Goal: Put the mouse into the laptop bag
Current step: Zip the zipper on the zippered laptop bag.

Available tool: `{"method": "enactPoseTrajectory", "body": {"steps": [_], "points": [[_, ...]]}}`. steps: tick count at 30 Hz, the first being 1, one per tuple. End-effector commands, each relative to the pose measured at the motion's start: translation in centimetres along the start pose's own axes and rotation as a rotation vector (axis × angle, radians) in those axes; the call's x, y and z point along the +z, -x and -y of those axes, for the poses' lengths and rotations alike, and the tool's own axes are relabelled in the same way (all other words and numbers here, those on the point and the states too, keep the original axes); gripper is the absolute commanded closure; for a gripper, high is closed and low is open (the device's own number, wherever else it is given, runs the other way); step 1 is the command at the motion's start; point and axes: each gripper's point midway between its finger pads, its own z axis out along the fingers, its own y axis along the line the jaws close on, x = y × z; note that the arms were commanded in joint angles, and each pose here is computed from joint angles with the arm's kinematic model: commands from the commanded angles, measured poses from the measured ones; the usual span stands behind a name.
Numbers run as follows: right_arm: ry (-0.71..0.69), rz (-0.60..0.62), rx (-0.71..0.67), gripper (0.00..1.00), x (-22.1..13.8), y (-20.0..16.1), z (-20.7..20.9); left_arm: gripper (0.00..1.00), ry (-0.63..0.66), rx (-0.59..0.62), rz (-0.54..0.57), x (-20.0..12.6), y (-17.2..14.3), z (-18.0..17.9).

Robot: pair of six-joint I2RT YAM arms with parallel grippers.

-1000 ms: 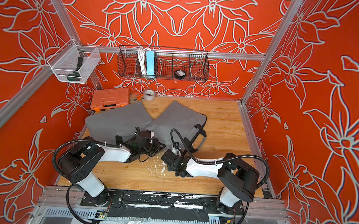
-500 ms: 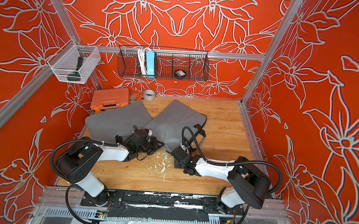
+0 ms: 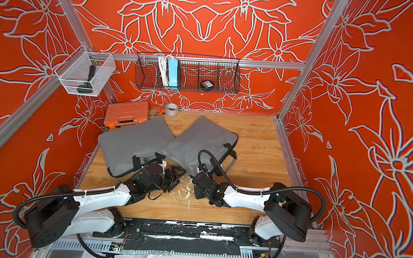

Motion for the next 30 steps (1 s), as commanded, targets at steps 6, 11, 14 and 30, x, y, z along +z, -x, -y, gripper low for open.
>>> {"method": "enactPoseTrajectory", "body": {"steps": [6,11,14,30], "points": [[0.125,0.044,-0.090,1.00,-1.1,0.0,-3.8,0.23,-0.027,-0.036,-0.029,0.4,-1.2,0.1],[0.185,0.044,-0.110,1.00,-1.2,-0.4,-4.9,0.28,-0.044,-0.024,-0.048,1.2,-2.3,0.8],[0.173,0.037,-0.114,1.00,-0.9,-0.5,-4.8,0.34,-0.050,-0.014,-0.044,1.5,-2.6,1.2],[0.136,0.070,-0.091,1.00,-1.3,-0.5,-3.5,0.76,-0.004,-0.049,-0.114,5.2,-4.5,-0.3]]}}
